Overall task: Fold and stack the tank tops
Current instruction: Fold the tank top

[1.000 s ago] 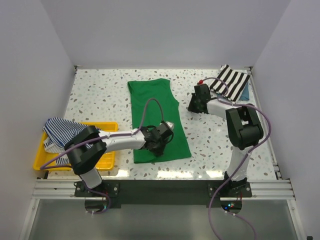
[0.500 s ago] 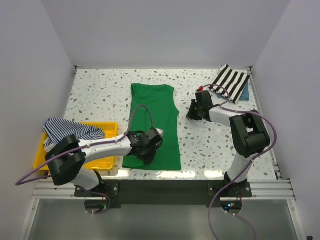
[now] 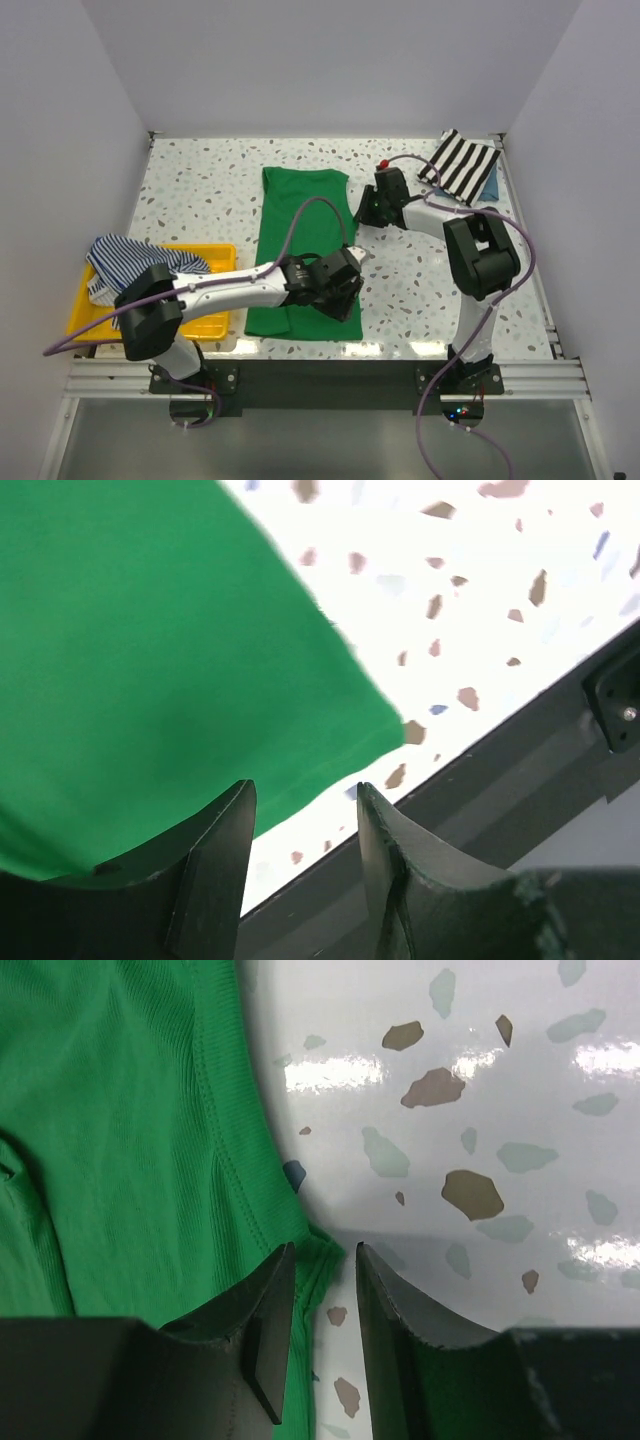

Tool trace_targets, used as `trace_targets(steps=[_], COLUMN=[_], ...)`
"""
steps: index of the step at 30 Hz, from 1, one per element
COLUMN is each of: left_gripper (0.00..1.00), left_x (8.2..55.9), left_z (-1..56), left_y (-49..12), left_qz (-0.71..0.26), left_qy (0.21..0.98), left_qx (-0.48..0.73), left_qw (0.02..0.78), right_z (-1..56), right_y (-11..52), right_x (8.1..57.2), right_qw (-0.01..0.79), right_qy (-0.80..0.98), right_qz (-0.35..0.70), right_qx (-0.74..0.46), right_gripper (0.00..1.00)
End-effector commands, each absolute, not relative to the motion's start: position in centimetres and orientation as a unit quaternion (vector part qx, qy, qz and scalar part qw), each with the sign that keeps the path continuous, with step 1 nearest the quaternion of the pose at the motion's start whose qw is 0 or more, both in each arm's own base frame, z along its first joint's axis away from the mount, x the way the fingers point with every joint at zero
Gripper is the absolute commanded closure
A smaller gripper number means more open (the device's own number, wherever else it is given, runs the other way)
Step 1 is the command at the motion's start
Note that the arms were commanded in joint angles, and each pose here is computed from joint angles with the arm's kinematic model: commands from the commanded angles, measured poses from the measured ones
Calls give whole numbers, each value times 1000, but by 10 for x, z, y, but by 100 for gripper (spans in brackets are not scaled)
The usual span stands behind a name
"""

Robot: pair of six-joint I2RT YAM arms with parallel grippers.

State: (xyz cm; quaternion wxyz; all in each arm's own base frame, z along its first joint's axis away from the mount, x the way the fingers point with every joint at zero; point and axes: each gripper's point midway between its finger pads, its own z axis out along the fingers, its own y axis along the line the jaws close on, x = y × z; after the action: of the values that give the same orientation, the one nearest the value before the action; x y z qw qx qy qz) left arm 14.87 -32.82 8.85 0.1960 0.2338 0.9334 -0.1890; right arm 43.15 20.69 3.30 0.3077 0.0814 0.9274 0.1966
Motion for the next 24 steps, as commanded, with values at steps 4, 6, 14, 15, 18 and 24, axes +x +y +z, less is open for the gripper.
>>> trace_targets(steps=[4, 6, 14, 15, 18, 24], left_gripper=[48, 47, 49, 49, 52, 64], left_x=[132, 129, 115, 111, 108, 110], left_z=[87, 83, 58, 54, 43, 30], left_y=[-391, -404, -415, -415, -414, -411], left_qz=[-245, -247, -221, -217, -201, -162], left_qy=[914, 911, 919, 920, 924, 932], left_qx=[270, 278, 285, 287, 285, 282], left_qw=[179, 177, 159, 154, 154, 163], right_z=[26, 21, 8, 9, 9, 10], right_y=[217, 218, 217, 216, 215, 216], right_x=[440, 441, 439, 439, 440, 440], right_qw=[298, 294, 284, 285, 287, 287], right_qy=[931, 933, 937, 937, 936, 936], right_qz=[198, 195, 189, 188, 187, 188], right_qx=[76, 76, 80, 80, 80, 79], right_gripper=[66, 70, 97, 98, 99, 100])
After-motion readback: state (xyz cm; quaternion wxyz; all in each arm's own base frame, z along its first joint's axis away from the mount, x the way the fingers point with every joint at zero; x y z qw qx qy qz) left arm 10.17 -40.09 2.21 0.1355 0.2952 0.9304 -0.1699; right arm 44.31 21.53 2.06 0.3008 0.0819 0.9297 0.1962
